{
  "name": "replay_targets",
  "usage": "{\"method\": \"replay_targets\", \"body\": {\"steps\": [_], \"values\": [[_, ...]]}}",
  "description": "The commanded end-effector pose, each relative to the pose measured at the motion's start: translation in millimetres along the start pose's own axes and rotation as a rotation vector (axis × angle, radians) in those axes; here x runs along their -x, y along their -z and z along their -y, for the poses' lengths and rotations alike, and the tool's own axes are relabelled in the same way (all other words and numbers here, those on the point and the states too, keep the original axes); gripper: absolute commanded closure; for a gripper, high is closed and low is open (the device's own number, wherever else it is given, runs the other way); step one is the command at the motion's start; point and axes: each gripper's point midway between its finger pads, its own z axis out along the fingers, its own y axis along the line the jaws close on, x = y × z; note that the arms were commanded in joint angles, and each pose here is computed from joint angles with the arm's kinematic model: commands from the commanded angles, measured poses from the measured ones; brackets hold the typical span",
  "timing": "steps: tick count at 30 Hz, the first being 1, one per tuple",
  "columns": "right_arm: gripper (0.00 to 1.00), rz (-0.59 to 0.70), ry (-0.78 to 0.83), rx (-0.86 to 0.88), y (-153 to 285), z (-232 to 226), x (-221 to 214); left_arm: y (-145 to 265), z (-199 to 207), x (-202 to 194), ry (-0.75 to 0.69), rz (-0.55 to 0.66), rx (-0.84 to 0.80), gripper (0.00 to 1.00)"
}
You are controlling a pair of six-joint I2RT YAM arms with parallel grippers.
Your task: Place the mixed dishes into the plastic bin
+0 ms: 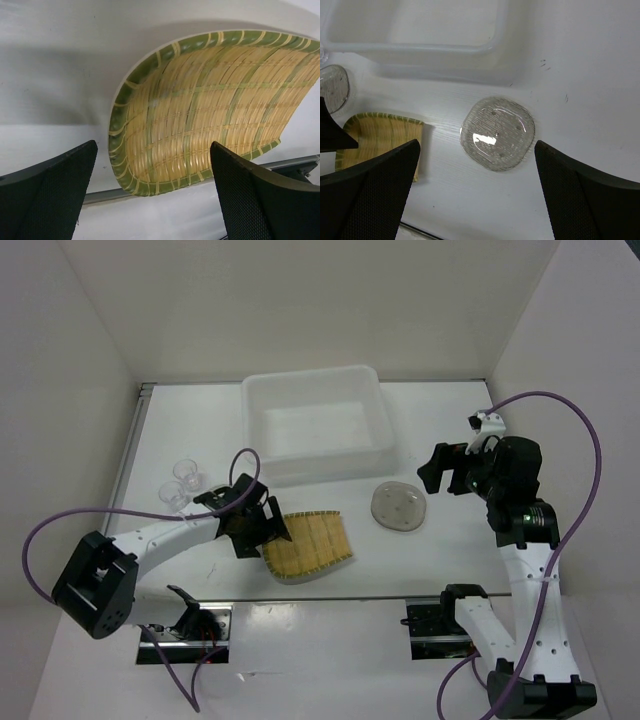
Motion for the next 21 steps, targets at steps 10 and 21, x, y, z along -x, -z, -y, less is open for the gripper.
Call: {"method": "replay_targets", "body": {"steps": [10,21], "values": [[0.00,0.038,0.018,0.020,5,-5,10,-25,7,12,0.028,0.065,-0.045,0.00],[0.00,0.066,0.027,0.001,12,-4,14,-49,19,16,-0.009,0.075,-0.135,0.34]]}}
